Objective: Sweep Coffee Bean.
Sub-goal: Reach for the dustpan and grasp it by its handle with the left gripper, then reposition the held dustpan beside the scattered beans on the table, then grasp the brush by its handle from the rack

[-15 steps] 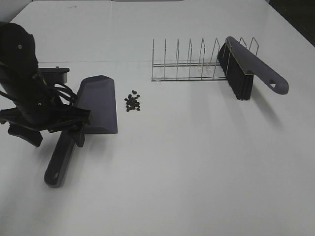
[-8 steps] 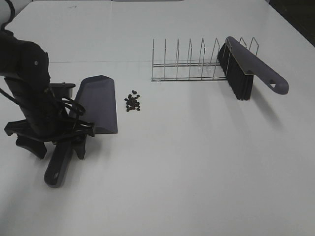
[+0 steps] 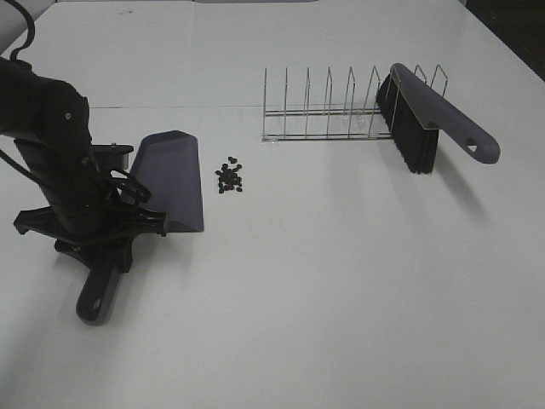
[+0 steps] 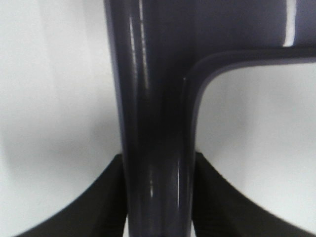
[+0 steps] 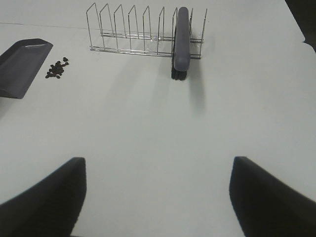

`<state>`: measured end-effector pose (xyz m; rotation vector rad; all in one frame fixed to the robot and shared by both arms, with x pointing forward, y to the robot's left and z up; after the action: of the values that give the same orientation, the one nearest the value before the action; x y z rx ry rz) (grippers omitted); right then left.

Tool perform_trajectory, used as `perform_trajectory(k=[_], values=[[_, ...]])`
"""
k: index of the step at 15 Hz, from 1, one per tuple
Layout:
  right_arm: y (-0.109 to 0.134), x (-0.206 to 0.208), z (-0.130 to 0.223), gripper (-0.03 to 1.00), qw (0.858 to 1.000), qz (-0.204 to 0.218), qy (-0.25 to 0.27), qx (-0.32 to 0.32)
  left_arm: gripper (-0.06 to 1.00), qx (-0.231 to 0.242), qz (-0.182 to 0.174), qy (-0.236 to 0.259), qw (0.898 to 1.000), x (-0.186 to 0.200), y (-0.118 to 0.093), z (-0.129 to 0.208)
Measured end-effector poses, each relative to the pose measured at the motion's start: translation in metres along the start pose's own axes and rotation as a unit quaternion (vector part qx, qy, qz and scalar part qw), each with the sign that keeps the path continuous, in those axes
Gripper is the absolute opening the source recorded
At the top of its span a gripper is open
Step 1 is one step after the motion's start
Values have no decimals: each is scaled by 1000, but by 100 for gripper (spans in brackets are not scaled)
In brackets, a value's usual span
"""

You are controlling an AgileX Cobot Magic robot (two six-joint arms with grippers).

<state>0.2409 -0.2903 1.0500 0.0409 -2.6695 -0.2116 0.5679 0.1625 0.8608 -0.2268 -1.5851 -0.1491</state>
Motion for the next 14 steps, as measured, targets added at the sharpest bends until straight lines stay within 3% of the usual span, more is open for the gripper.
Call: perform_trajectory(k=[6,10,14], values=[[0,0,0,68,1000,0,0,0,32,10,1,-3,1000,2,0,0],[0,0,0,68,1000,0,0,0,32,3,-12,-72,997,53,2,-3],[0,-2,-1,68,1000,1,7,-1,32,-2,-17,-76,997,57,3,-3]])
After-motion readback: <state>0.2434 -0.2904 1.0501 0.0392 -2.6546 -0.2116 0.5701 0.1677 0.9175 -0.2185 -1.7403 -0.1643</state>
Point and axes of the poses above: a point on each arm's last joint axis where the gripper is mounted, x pointing back along that axis away from the gripper, y along the wrist's bending axis when the last joint is at zero, z = x × y, the point moved 1 cm from there along -x, pointing out along that axis toward the gripper, and after that the axes turned 12 degrees about -x, right-handed, at the moved point
